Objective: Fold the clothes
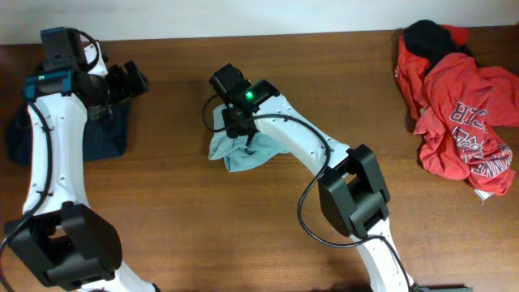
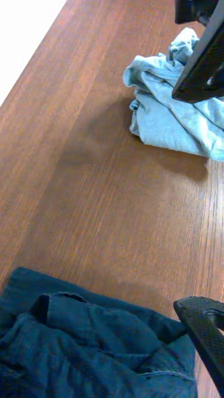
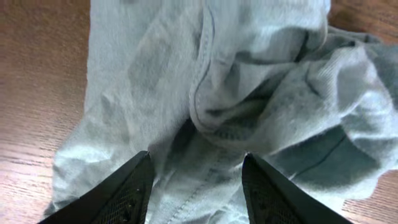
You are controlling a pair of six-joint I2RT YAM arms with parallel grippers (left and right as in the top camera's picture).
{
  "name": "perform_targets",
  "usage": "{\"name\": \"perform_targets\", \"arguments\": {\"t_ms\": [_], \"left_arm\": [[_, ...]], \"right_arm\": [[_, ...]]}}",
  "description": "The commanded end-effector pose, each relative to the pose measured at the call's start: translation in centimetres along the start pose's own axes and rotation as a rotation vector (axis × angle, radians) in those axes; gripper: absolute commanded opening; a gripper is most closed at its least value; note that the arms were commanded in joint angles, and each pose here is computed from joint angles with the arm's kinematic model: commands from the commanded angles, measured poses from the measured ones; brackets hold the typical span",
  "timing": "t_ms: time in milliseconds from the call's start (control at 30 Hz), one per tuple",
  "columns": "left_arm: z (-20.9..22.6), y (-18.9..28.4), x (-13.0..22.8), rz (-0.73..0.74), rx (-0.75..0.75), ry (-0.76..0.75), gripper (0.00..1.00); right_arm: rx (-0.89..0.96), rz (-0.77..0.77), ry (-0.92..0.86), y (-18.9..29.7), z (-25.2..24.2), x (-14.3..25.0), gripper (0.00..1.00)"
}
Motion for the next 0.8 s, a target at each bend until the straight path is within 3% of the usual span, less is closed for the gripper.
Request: {"name": "perform_targets", "arguments": {"t_ms": [0, 100, 433, 667, 767], "left_arm": [[-0.6, 1.3, -0.3, -0.028, 0.018, -0.03, 0.99], [-0.6, 1.3, -0.2, -0.024, 0.017, -0.029, 0.99], [-0.5, 1.3, -0.1, -0.019, 0.015, -0.027, 0.99], [-0.5, 1.3, 0.0, -0.012, 0.012, -0.048, 0.99], [-0.5, 1.3, 0.0, -0.012, 0.012, -0.047, 0.99]], "right_arm": [[-0.003, -0.029, -0.023, 0.3, 0.6, -0.5, 0.5], [-0.011, -0.03, -0.023, 0.3, 0.7, -0.5, 0.5], [-0.01, 0.002, -0.022, -0.6, 1.0, 0.1, 0.32], [0.002, 0.043, -0.027, -1.6, 0.6, 0.8, 0.06], [0.02, 0.03, -0.046, -0.2, -0.6, 0.1, 0.04]]}}
Point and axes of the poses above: each gripper's point midway between its finger pads, its own y axis back along the fingers, its own z axis along the line the jaws close on, x = y × z, the point moved 6 cm from there along y, back along the fingers, and after that the axes turned 5 degrees about y, right-handed, at the moved point
